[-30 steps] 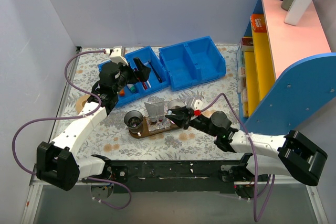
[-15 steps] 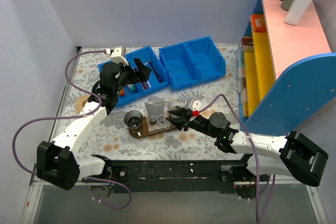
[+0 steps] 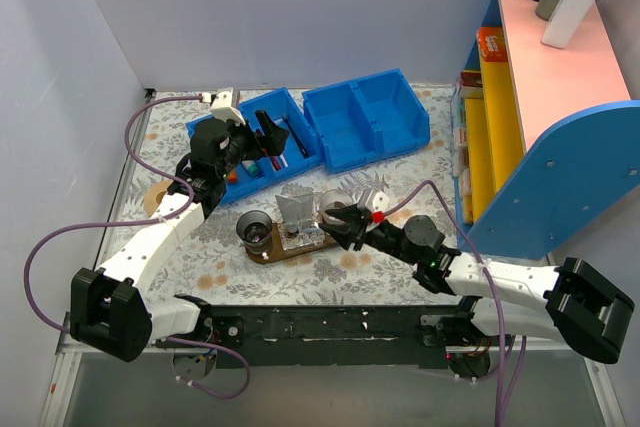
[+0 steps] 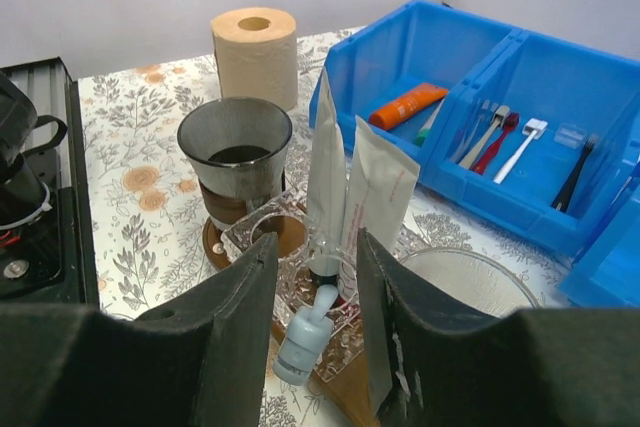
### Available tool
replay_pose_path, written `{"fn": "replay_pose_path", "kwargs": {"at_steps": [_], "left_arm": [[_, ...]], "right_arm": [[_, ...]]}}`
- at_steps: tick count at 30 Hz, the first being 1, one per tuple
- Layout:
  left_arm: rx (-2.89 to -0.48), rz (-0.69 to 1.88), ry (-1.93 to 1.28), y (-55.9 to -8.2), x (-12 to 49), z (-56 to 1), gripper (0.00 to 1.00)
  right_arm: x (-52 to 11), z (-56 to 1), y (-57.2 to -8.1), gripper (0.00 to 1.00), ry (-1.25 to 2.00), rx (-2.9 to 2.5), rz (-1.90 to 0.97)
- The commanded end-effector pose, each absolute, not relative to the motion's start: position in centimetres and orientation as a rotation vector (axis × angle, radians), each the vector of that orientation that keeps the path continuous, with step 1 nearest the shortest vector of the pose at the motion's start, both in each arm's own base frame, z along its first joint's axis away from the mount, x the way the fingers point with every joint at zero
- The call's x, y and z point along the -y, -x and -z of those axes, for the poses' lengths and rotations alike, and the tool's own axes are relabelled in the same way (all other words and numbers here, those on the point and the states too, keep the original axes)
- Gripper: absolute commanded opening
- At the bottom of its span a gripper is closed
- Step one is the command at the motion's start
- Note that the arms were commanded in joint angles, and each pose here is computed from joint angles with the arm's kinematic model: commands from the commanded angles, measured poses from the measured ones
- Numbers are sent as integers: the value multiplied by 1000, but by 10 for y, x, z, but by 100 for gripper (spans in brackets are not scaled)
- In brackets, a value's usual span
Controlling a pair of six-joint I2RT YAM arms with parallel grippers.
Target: Prepare toiletry sets of a toothbrush and toothpaste on the tray
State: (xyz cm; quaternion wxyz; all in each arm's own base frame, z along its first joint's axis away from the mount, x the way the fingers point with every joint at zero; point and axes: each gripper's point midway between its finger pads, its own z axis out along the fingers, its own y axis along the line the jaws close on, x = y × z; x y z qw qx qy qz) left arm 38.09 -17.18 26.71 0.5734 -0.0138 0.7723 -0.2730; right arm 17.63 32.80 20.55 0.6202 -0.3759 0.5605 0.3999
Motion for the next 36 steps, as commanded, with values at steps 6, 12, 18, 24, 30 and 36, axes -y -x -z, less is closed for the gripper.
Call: {"fn": "replay_pose_path", "kwargs": {"at_steps": [6, 12, 18, 24, 30, 36], "left_arm": [[-1791, 645, 32, -381, 171, -272, 98], [-1788, 634, 35, -381, 169, -273, 98], [-1782, 624, 35, -380, 167, -275, 98], [-1787, 604, 40, -382, 165, -273, 98], [-1816, 547, 42, -392, 161, -264, 96], [-1889, 550, 157, -422, 167, -252, 89]], "right_arm": [[-325, -240, -175, 52, 791, -1232, -951], [-321, -252, -175, 57, 745, -1235, -972], [-309, -264, -191, 61, 637, -1297, -919], [-276, -281, -220, 62, 523, -1353, -855], [-236, -283, -256, 61, 476, -1443, -840], [-199, -281, -288, 59, 407, -1510, -785]]}}
